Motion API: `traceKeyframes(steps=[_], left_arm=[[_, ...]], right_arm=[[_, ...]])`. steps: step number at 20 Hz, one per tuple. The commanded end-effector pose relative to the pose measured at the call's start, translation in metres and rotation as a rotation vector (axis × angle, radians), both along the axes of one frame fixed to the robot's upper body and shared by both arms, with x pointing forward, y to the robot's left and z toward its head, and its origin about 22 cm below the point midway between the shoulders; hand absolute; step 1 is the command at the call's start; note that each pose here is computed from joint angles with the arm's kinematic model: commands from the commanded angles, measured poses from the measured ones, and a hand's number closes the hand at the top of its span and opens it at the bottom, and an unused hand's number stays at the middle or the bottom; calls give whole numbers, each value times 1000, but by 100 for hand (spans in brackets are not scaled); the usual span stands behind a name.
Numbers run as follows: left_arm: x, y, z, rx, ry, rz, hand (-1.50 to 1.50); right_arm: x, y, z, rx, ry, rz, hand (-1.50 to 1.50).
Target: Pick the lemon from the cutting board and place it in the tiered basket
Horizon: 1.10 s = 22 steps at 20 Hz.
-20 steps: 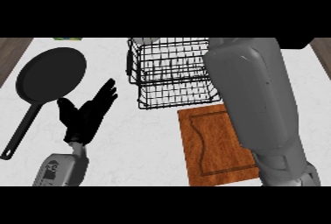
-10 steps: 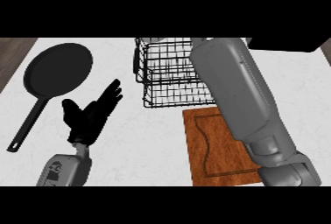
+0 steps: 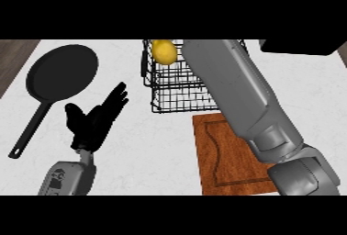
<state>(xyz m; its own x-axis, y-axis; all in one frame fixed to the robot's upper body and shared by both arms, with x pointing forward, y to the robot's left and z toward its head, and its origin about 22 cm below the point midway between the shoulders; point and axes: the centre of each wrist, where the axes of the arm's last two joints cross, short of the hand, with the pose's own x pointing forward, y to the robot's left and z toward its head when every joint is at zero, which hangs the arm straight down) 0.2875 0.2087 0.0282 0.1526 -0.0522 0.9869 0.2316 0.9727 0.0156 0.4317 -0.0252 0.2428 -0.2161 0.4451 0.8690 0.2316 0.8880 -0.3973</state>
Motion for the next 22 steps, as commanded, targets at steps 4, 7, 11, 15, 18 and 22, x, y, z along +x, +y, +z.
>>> traceKeyframes(steps=[4,7,11,15,18,22], left_arm=[[-9,20,-6,1,4,27,0],[-2,19,-10,-1,15,65,0],[-1,17,-17,-1,10,93,0],[-17,35,-33,-2,62,134,0],[-14,33,-15,8,52,147,0],[-20,30,-23,4,46,141,0]], right_arm=[[6,2,0,116,-98,-183,-150],[10,-23,12,249,-50,-233,-150],[11,-56,9,191,4,-293,-150],[-3,-117,-2,131,30,-219,-150],[-20,-159,-5,76,69,-162,-150],[-54,-209,10,35,90,-94,-150]])
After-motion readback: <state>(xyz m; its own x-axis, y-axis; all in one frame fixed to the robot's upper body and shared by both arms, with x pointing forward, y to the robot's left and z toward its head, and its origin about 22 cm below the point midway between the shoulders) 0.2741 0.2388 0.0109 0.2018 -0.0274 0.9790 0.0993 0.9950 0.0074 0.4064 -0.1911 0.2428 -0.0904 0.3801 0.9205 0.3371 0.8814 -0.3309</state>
